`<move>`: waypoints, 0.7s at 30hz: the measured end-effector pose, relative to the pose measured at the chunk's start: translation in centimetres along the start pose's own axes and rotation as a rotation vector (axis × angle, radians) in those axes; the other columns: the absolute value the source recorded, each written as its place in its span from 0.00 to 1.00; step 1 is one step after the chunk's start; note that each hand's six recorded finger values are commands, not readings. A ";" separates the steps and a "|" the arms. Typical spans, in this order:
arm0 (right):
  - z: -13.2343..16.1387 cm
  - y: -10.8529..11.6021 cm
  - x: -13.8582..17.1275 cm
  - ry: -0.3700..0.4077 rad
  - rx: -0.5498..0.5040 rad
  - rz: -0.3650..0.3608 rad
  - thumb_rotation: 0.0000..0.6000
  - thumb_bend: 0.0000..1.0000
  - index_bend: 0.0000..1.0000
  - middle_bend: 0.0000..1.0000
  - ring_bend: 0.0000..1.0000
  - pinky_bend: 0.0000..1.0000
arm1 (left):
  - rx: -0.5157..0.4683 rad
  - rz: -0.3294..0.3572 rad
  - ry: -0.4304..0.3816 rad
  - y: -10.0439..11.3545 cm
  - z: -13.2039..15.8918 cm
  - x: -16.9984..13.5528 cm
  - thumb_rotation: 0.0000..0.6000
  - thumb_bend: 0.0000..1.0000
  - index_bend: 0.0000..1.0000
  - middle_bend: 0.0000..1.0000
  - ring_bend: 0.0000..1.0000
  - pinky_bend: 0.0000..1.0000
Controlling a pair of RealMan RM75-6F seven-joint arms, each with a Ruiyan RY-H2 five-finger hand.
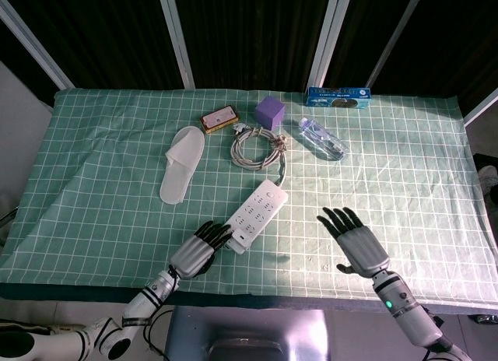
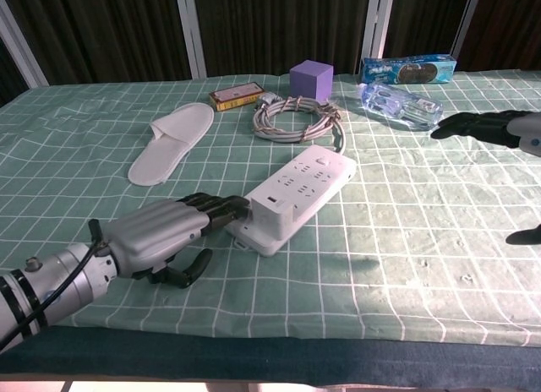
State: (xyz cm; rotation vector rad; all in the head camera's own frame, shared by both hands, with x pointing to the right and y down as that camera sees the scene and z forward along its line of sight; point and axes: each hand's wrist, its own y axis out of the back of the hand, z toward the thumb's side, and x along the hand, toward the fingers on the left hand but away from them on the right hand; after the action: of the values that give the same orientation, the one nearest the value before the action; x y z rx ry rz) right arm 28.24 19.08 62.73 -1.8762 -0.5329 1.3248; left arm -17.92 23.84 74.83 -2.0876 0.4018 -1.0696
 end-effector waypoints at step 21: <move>6.0 -1.1 -5.7 0.180 0.139 -0.086 1.00 0.14 0.00 0.01 0.00 0.00 | 0.043 -0.009 -0.026 0.1 0.8 0.0 1.00 0.72 0.00 0.05 0.00 0.03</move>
State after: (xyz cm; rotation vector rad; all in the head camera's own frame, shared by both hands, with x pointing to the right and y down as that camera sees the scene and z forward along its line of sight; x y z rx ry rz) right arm 20.67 17.76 66.01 -1.8151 -0.4125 1.0966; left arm -17.28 24.22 74.45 -2.0647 0.3546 -1.0465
